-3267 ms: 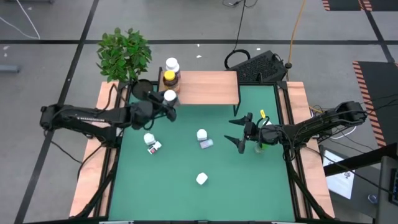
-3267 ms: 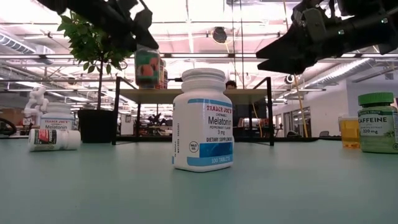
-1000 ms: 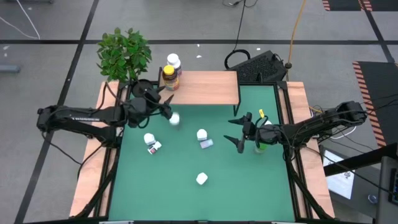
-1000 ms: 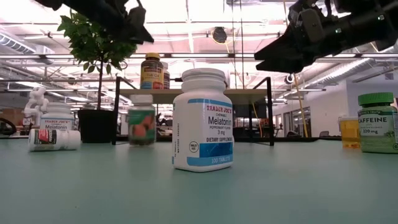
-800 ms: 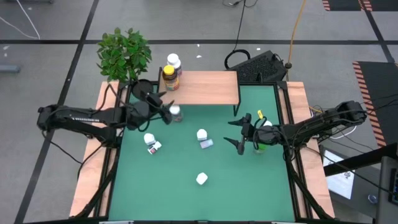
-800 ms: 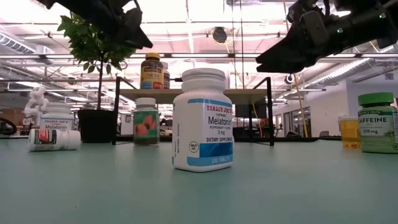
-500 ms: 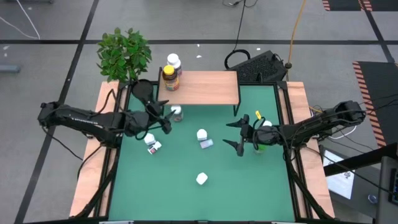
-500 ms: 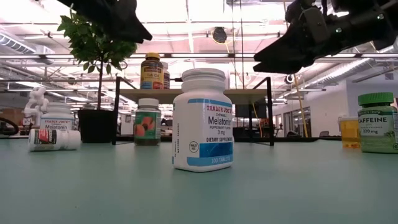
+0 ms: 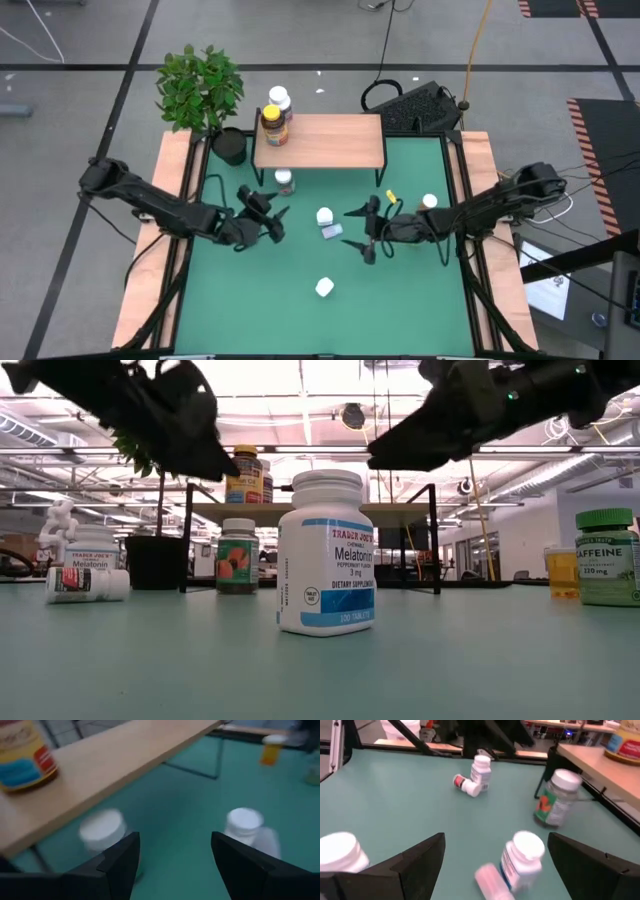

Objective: Pick and place medicine bottles onto shelf by color
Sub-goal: Put the large green pill bottle pill on the shelf

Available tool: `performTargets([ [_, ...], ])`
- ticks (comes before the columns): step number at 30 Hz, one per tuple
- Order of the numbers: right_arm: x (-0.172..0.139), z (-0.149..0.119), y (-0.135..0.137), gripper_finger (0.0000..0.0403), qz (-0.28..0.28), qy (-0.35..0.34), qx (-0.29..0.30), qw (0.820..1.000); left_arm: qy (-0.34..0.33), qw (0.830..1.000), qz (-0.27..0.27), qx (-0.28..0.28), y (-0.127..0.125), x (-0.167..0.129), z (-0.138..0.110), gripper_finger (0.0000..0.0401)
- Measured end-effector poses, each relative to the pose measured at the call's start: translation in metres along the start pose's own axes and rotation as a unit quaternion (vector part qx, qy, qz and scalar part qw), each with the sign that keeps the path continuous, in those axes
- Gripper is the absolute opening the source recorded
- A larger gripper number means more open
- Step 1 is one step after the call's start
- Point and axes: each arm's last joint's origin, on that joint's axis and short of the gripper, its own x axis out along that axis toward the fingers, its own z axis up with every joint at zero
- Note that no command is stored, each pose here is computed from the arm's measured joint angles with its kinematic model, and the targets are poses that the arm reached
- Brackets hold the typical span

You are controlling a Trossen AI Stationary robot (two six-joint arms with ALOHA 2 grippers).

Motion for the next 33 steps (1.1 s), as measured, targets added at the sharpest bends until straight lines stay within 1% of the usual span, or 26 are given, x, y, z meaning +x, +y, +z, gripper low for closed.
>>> performTargets([
  [4,0.007,0.001,0.002,0.0347,-0.002,-0.002,0.001,1.0,0.007,0.999,0.033,-0.018,-0.004,0.007,-0.012,0.0246],
  [10,0.011,-0.003,0.001,0.0347,-0.007,0.002,-0.001,1.0,-0.001,0.992,0.082,-0.094,-0.008,0.024,-0.025,0.0246],
  [14,0.011,-0.003,0.0,0.0347,-0.007,0.004,-0.003,1.0,-0.004,0.987,0.115,-0.112,-0.011,0.037,-0.04,0.0246],
  [18,0.01,-0.004,0.001,0.0347,-0.005,0.009,-0.006,1.0,-0.022,0.982,0.147,-0.115,-0.012,0.047,-0.049,0.0246],
  [22,0.01,-0.007,0.001,0.0347,-0.006,0.026,-0.013,1.0,-0.026,0.98,0.157,-0.12,-0.013,0.056,-0.054,0.0246],
  [25,0.01,-0.008,0.001,0.0347,-0.006,0.029,-0.015,0.999,-0.023,0.979,0.168,-0.11,-0.012,0.064,-0.057,0.0246],
  [28,0.01,-0.008,0.001,0.0347,-0.005,0.029,-0.018,0.999,-0.024,0.978,0.176,-0.106,-0.01,0.069,-0.059,0.0246],
  [33,0.01,-0.008,0.001,0.0347,-0.005,0.03,-0.025,0.999,-0.028,0.975,0.187,-0.118,-0.005,0.076,-0.056,0.0246],
])
